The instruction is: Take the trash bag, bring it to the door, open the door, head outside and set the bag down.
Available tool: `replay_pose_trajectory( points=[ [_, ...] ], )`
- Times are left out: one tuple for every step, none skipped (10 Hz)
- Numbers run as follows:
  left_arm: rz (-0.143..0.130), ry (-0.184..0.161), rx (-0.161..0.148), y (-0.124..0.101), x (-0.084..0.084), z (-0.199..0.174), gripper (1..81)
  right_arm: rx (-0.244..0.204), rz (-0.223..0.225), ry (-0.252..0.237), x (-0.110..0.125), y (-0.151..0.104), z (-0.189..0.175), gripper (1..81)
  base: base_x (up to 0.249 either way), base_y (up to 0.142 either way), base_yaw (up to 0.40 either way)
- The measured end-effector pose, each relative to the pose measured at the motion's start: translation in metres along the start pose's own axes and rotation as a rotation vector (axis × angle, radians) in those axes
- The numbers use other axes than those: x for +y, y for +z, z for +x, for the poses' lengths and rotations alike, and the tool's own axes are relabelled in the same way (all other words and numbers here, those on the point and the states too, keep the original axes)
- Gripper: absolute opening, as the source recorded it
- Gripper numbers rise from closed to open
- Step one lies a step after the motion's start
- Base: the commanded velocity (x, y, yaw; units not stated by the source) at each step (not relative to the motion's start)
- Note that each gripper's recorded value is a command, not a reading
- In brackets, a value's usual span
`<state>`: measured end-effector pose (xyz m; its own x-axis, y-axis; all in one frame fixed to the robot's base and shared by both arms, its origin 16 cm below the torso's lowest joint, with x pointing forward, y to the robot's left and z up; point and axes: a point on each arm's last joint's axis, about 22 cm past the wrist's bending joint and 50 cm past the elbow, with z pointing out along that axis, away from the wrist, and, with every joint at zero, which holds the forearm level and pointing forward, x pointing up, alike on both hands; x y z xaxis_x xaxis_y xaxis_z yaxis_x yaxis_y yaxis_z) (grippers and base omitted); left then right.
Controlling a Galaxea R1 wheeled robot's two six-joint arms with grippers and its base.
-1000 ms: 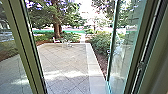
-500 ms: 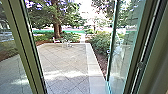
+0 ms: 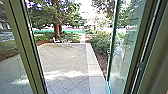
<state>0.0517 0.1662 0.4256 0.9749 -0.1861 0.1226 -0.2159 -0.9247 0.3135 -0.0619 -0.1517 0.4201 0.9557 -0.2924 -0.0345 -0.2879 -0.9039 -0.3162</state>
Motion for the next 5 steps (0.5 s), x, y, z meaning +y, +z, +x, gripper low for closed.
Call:
replay_pose_trajectory(
  points=[
    [0.002,0.0,-0.001,0.0,-0.001,-0.001,1.0,0.0,0.0,0.0,0.0,0.0,0.0,81.1,0.068,0.0,0.0],
    [0.002,-0.002,-0.005,-0.001,-0.001,-0.006,1.0,-0.003,-0.001,0.002,0.001,0.0,-0.005,81.1,0.076,0.0,0.0],
    [0.001,-0.003,-0.009,-0.001,-0.001,-0.01,1.0,-0.013,-0.003,0.003,0.004,-0.001,-0.014,81.1,0.082,0.0,0.0],
    [0.002,-0.001,-0.003,-0.001,-0.002,-0.004,1.0,-0.01,-0.002,0.002,0.002,-0.001,-0.009,81.1,0.091,0.0,0.0],
    [0.004,0.001,0.004,-0.001,-0.002,0.0,1.0,0.002,0.003,0.0,-0.001,0.0,-0.002,81.1,0.098,0.0,0.0]
  ],
)
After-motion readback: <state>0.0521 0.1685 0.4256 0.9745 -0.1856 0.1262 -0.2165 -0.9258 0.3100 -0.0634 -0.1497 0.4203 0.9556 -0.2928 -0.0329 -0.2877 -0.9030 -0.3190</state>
